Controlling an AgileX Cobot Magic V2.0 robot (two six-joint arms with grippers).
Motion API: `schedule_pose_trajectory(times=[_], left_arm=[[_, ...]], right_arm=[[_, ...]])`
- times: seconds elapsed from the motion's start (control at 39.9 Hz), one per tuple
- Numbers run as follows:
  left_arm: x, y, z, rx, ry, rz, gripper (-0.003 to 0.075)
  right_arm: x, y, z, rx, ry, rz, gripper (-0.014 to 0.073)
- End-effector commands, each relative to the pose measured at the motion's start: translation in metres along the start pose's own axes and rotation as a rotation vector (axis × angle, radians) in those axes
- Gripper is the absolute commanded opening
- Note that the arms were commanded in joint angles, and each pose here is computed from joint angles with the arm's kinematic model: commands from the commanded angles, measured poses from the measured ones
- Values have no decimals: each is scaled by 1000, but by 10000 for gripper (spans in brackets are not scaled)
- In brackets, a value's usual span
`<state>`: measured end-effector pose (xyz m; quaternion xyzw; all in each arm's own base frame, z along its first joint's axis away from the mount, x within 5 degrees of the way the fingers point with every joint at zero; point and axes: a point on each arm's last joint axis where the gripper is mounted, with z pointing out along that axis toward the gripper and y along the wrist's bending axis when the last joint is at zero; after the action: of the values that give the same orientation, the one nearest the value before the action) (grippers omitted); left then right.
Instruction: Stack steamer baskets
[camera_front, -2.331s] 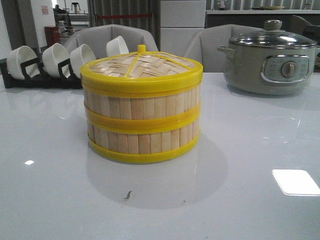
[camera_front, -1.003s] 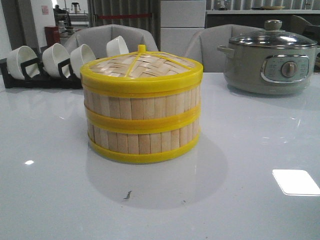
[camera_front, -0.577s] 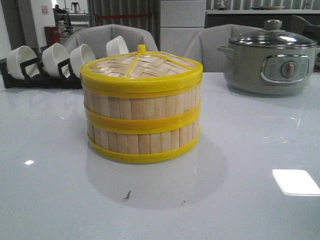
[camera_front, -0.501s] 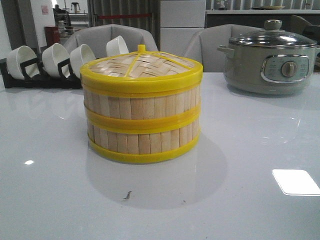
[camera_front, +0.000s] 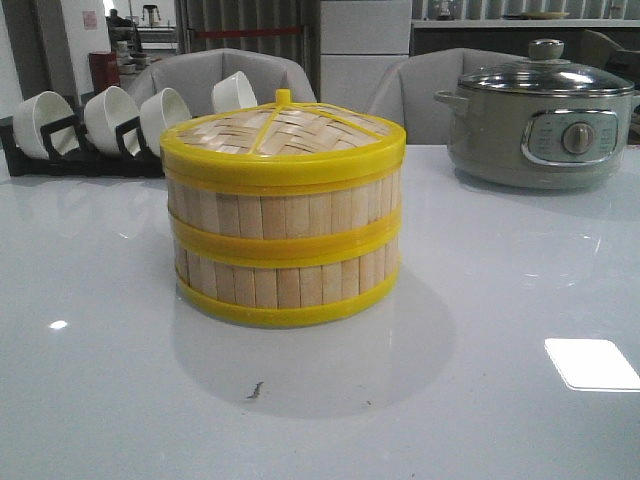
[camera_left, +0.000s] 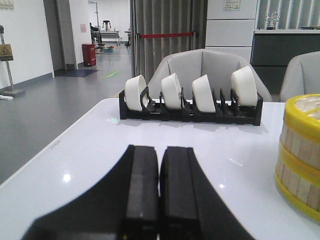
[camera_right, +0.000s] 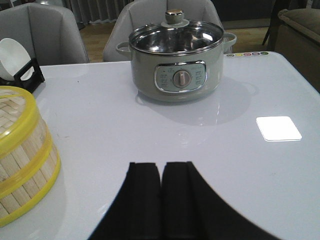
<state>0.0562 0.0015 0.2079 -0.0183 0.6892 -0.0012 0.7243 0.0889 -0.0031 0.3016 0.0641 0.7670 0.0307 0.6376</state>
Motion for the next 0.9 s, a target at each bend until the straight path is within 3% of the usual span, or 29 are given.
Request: schedule_pose_trajectory(times=[0.0,0.28,0.43,0.7,0.88], left_arm=[[-9,-1,-2,11,-102,0,85],[-9,-1,-2,11,-102,0,85],[-9,-1,-2,11,-102,0,85],[-9,-1,-2,11,-102,0,85],[-9,-1,-2,11,-101,0,85]], right_arm=[[-17,1,-3,-1,-117,-28,55],[1,1,-11,-27,-122,19,55],[39,-2,-8,-57,-113,73,55],[101,-8,-13,-132,-210,76,55],[103,-7,-16,-153,-197,42,55]])
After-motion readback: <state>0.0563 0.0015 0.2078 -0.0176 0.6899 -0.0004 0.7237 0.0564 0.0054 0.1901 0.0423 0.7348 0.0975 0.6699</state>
